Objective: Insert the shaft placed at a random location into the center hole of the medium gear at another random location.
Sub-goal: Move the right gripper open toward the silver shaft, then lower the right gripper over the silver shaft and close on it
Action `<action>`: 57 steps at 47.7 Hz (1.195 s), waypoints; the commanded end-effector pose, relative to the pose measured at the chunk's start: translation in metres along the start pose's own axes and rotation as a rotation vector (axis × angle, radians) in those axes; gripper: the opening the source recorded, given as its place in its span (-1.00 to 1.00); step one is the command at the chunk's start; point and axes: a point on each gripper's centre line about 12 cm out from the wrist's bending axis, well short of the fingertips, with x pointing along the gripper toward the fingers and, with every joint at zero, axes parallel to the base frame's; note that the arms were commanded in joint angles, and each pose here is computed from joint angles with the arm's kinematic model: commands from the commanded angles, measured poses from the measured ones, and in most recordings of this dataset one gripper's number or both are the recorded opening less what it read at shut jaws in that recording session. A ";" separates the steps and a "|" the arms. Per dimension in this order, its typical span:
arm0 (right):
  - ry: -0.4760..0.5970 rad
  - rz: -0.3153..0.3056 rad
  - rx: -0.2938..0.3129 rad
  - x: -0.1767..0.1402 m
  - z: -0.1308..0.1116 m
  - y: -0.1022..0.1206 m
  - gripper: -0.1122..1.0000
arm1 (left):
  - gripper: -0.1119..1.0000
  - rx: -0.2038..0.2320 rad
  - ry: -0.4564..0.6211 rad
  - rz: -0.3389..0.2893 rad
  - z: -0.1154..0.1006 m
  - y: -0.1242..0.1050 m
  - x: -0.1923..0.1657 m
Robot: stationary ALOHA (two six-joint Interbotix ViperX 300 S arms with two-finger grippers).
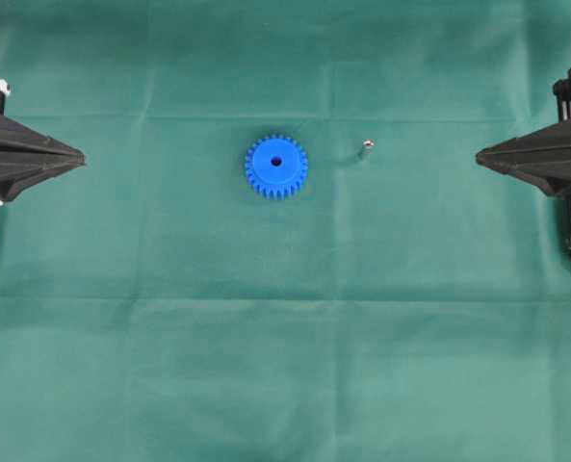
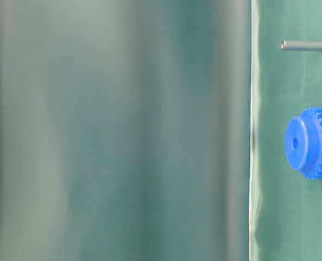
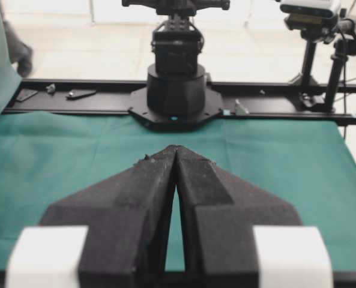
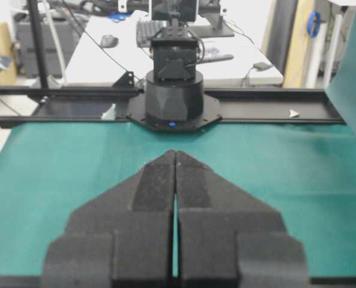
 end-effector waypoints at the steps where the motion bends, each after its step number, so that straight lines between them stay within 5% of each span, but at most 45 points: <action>1: -0.021 -0.015 0.005 0.006 0.010 -0.003 -0.78 | -0.79 0.001 -0.008 -0.002 0.009 0.000 0.006; 22: 0.098 -0.100 0.012 0.027 -0.015 -0.022 -0.76 | -0.80 -0.003 0.031 -0.002 0.005 0.000 0.005; 27: 0.152 -0.141 0.018 0.032 -0.028 -0.032 -0.45 | -0.80 -0.003 0.029 -0.002 0.005 0.000 0.005; 39: 0.293 -0.187 0.025 0.046 -0.076 -0.046 0.79 | -0.80 -0.002 0.034 -0.002 0.004 0.000 0.005; 57: 0.376 -0.253 0.052 0.065 -0.147 -0.065 0.74 | -0.80 0.000 0.046 -0.002 0.000 0.000 0.005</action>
